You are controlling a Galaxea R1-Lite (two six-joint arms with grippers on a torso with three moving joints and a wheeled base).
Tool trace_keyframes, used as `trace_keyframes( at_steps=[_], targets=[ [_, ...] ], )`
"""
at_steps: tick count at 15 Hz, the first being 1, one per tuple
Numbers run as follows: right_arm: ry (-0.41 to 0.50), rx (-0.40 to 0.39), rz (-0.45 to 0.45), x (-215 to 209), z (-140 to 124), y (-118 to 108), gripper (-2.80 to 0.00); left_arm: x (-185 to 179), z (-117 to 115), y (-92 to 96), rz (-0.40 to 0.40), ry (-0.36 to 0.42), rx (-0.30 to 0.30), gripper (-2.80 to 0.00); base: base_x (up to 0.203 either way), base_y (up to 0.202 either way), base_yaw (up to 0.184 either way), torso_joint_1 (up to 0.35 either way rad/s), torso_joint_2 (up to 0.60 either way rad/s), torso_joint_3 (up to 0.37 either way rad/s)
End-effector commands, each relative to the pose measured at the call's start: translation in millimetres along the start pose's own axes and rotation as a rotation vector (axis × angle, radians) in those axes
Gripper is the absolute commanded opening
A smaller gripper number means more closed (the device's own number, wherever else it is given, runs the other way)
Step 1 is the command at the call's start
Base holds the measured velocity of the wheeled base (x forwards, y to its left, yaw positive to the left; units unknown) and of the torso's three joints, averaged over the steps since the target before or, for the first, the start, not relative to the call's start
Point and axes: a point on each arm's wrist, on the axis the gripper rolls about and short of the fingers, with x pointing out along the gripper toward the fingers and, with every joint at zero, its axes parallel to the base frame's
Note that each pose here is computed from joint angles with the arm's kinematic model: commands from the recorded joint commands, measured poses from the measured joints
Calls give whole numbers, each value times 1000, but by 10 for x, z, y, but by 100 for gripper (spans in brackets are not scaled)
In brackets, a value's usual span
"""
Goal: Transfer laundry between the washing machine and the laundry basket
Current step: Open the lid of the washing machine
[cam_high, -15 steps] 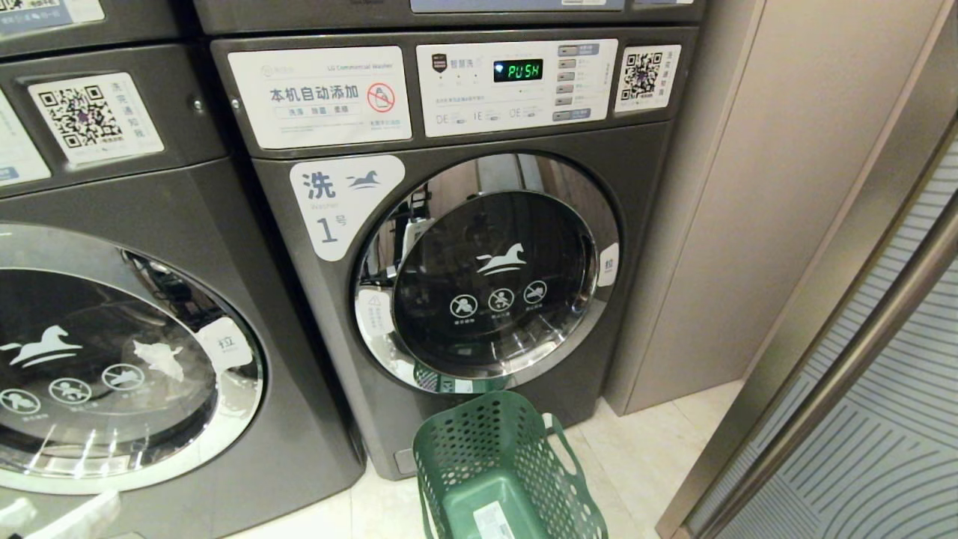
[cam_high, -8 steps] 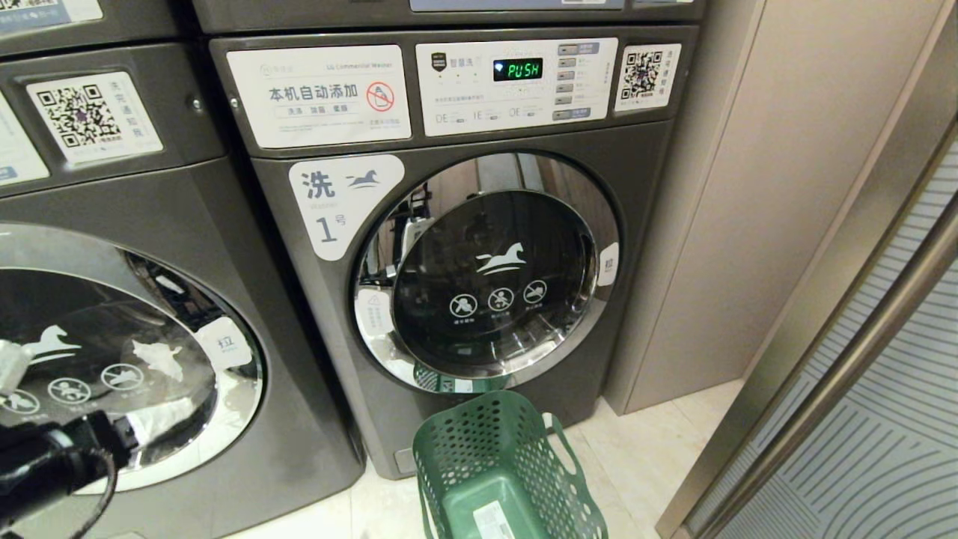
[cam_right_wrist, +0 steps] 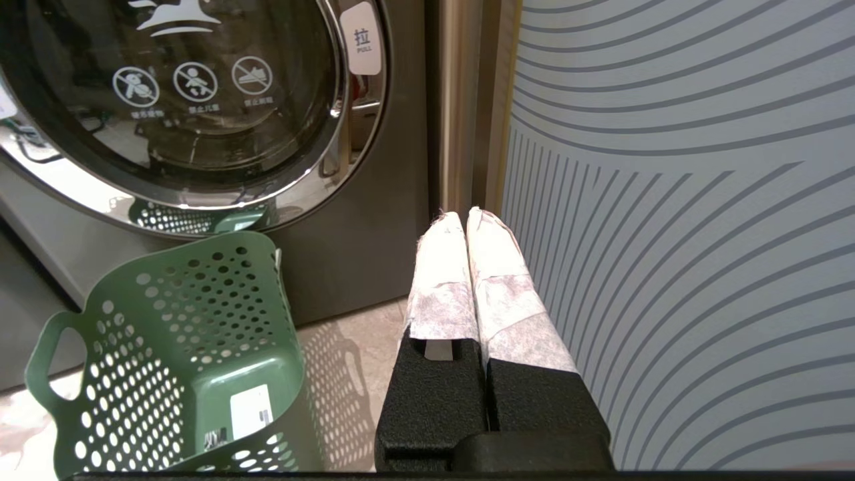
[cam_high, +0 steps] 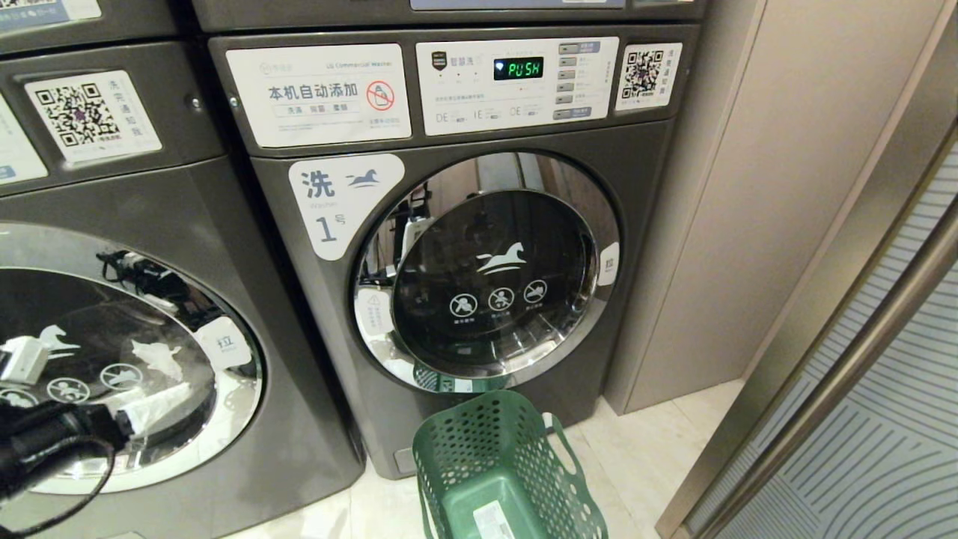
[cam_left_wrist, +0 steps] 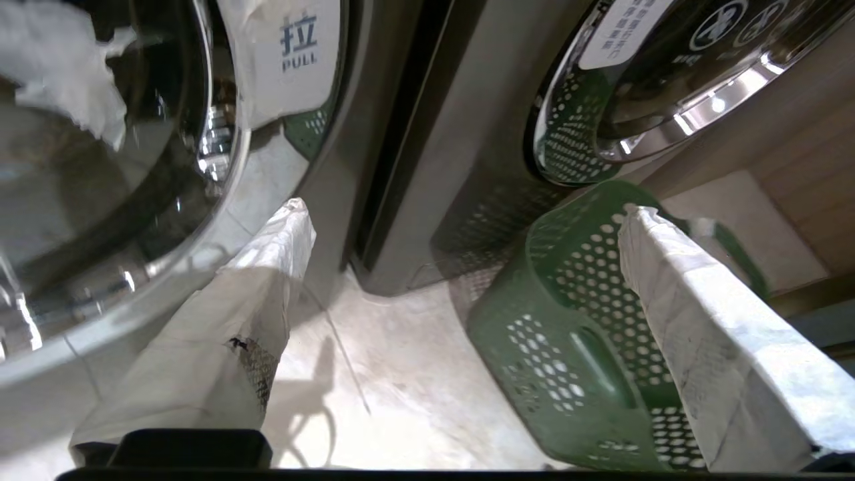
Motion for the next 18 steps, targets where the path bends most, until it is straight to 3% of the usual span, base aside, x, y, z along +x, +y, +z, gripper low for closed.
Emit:
trace_keyframes(
  at_steps=[1,5,9,13,18],
  targets=[
    [34,0,0,19,-95,-1,-280,242,-174,157,-32,32,4,0,0,0,0,0,0,0],
    [34,0,0,19,-95,-1,-280,657,-220,285,-95,-27,139,0,0,0,0,0,0,0],
    [34,0,0,19,-95,-1,-280,977,-217,516,-88,-75,242,0,0,0,0,0,0,0],
    [34,0,0,19,-95,-1,-280,1150,-194,645,-33,-95,297,0,0,0,0,0,0,0],
    [34,0,0,19,-95,-1,-280,1326,-206,701,6,-99,297,0,0,0,0,0,0,0]
  ],
)
